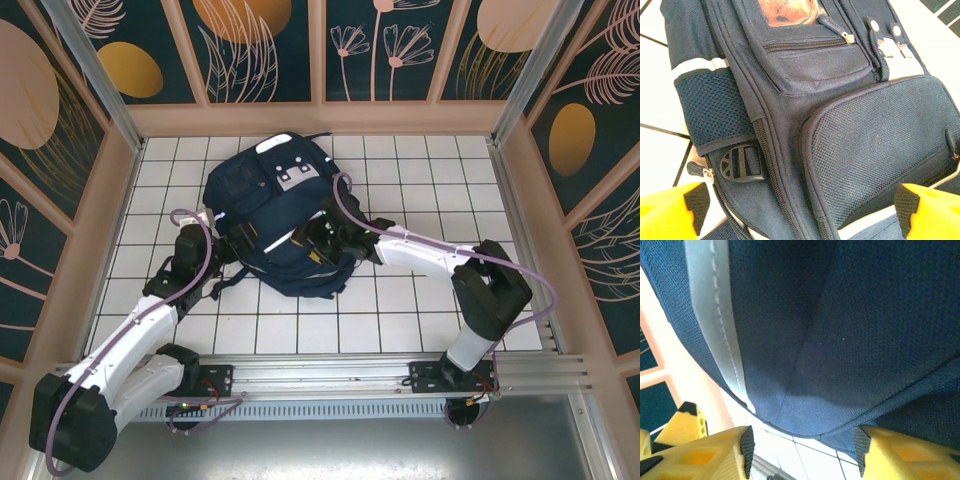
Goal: Pack the student bag
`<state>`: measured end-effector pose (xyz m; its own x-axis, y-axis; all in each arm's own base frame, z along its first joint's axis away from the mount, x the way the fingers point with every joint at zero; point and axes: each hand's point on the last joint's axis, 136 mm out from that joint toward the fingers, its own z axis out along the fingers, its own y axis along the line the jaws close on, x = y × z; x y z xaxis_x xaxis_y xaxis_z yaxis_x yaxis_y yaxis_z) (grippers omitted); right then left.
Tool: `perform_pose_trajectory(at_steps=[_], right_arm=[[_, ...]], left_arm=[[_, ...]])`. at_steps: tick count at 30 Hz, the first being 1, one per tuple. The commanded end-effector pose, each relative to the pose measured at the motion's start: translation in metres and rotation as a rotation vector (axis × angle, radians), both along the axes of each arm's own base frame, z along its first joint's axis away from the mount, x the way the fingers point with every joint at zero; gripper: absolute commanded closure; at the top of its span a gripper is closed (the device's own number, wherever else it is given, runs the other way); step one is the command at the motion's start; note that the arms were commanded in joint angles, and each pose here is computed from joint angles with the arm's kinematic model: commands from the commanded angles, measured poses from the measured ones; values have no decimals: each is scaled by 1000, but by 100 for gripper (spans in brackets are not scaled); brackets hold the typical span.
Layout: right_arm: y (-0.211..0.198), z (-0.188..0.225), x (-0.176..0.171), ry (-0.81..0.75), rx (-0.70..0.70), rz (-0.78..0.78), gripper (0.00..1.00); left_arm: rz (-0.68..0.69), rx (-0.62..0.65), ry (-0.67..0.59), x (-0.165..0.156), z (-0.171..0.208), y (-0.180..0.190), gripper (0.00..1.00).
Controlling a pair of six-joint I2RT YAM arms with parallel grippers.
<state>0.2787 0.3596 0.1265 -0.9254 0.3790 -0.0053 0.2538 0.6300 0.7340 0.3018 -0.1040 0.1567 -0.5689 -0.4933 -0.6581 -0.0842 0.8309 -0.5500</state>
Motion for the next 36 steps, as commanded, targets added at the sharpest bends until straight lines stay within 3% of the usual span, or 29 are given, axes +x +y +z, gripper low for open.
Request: perform_pose_trajectory(at_steps=[1, 10, 15, 19, 20, 22, 23, 28, 36], right_arm=[[-14, 2, 2, -50, -44, -65, 40], [-11, 3, 18, -90, -32, -88, 40], [0, 19, 44, -150, -17, -120, 48], [0, 26, 65, -163, 7, -161, 64], [-2, 28, 68, -158, 33, -172, 71], [-10, 40, 75, -175, 90, -206, 96], [-17, 47, 79, -188, 109, -227, 100], [-49, 79, 98, -191, 171, -298, 100], [-58, 134, 115, -198, 255, -273, 100]], left_arm=[[4, 11, -31, 2, 11, 2, 4], [-9, 2, -33, 3, 11, -1, 4], [-27, -1, -47, 2, 11, -3, 5], [-54, -12, -60, 0, 12, -7, 5], [-76, -28, -65, -1, 12, -11, 6], [-110, -52, -70, -3, 9, -18, 5], [-127, -62, -70, -3, 6, -21, 6], [-171, -76, -57, -3, -6, -30, 5], [-159, -84, -86, 9, -25, -32, 8]])
